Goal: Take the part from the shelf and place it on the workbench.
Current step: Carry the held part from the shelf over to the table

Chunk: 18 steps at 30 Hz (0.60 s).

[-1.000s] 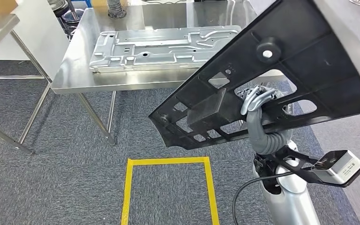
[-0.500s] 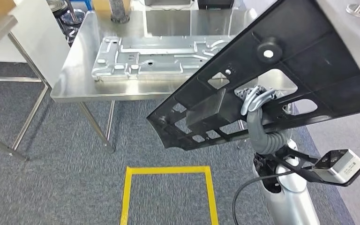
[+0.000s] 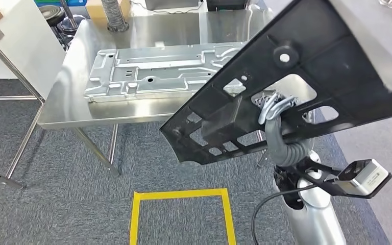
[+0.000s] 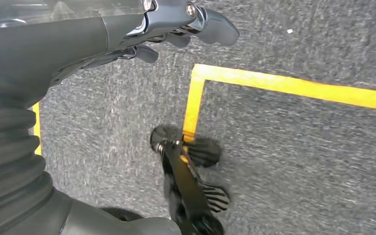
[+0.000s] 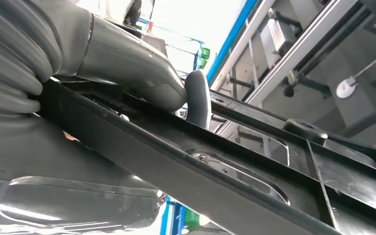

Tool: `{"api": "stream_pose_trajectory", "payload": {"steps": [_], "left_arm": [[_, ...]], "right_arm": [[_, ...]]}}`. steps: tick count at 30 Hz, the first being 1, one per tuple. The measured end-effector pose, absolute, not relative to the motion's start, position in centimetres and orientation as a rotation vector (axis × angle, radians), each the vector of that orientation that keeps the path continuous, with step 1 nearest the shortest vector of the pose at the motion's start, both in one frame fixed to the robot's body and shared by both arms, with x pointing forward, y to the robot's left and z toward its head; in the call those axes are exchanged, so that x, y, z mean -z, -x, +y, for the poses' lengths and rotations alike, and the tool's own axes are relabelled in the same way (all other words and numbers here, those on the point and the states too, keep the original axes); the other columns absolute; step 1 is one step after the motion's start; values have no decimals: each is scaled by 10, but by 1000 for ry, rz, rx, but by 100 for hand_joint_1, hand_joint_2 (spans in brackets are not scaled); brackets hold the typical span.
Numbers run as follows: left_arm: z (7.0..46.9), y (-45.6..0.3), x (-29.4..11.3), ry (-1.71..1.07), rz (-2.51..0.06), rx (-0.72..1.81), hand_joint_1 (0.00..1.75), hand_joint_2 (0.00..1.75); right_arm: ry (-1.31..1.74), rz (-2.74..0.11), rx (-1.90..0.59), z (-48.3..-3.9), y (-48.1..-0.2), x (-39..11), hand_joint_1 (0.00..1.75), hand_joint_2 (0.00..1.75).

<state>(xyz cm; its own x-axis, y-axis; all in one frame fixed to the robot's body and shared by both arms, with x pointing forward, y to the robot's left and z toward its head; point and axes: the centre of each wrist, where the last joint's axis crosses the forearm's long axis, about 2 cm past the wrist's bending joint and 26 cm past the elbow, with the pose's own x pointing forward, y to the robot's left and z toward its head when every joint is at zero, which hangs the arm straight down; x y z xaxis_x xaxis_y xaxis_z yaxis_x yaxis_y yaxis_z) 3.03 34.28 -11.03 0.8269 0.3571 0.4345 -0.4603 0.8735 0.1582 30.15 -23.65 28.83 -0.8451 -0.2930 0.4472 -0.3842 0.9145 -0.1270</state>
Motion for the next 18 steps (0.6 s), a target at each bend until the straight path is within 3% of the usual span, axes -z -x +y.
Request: {"api": "stream_pose_trajectory", "payload": {"steps": [14, 18], "left_arm": [[349, -26, 110, -276, -415, -412, 0, 175], [350, -28, 110, -274, -424, -412, 0, 175]], "right_arm": [[-501, -2696, -276, -239, -294, -291, 175, 175], [-385, -2753, -219, -248, -297, -297, 175, 175]]}}
